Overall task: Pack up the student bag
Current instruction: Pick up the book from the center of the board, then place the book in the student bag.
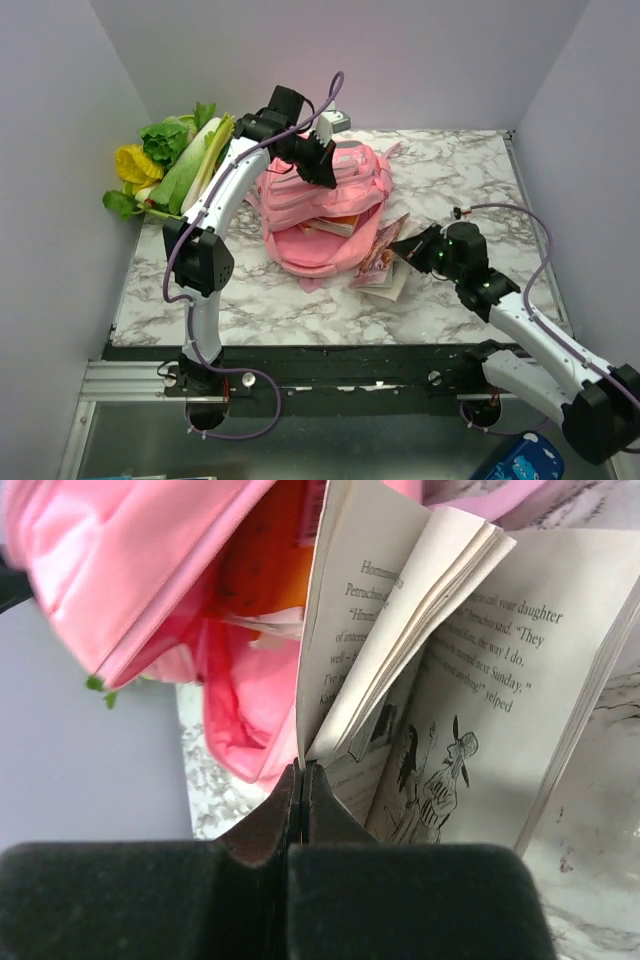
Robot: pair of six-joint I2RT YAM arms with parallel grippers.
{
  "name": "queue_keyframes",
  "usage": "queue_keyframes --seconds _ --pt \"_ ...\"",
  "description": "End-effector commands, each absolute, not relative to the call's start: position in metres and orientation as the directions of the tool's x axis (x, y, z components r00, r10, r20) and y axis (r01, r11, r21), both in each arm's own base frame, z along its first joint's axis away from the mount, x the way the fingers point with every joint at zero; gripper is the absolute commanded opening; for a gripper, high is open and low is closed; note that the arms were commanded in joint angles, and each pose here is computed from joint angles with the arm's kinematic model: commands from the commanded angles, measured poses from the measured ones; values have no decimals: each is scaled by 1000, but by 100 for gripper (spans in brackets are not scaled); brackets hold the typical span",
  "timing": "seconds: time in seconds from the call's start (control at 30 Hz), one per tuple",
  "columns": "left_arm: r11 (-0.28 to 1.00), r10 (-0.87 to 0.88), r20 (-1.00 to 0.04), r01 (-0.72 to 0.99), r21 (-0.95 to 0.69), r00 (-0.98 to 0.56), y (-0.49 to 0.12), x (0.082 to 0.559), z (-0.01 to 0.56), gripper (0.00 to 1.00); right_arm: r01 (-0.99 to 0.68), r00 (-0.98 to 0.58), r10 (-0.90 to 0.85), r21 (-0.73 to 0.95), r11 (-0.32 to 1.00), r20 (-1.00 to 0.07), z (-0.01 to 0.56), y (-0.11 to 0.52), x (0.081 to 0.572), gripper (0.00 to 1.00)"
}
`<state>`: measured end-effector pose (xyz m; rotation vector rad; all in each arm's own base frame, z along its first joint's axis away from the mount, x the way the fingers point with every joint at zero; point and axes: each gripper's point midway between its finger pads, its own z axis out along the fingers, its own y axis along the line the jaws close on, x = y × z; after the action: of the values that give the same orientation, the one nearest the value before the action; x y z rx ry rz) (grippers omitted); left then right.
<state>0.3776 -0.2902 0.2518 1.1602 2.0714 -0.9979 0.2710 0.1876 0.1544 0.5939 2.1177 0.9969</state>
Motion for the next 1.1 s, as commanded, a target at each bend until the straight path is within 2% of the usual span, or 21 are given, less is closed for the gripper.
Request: queue_keyframes --seconds 0.0,0.27,0.4,0.57,0.73,0.83,0.9,0.93,1.0,1.07 --pt "321 393 -809 889 -325 -437 -301 376 295 0 94 -638 662 814 573 -392 174 181 253 1" --pt "365 300 -863 885 -289 -406 -304 386 326 0 -28 -615 682 875 483 -396 252 193 256 1" --pt "363 268 -877 886 -290 -398 -305 382 341 0 -8 -618 699 892 451 -359 257 202 272 1" --pt "338 255 -882 892 -302 -395 -309 373 351 0 80 -615 736 906 415 -283 231 214 301 1" --pt "315 247 -882 894 -317 -400 -310 365 358 0 85 -522 806 923 376 -280 227 214 338 1" --pt "299 246 -872 889 -347 -423 -312 359 358 0 152 -438 860 921 360 -263 216 210 363 1" --pt "284 248 -869 890 -358 -429 -315 354 358 0 182 -422 866 910 372 -269 200 217 379 1" --pt "278 250 -863 886 -371 -440 -316 352 355 0 147 -421 865 920 363 -274 217 227 389 1" --pt "268 257 -859 887 -377 -443 -319 347 353 0 163 -435 834 881 443 -339 205 247 397 1" --pt "257 267 -854 887 -385 -447 -325 342 349 0 130 -403 819 860 493 -408 223 262 412 1"
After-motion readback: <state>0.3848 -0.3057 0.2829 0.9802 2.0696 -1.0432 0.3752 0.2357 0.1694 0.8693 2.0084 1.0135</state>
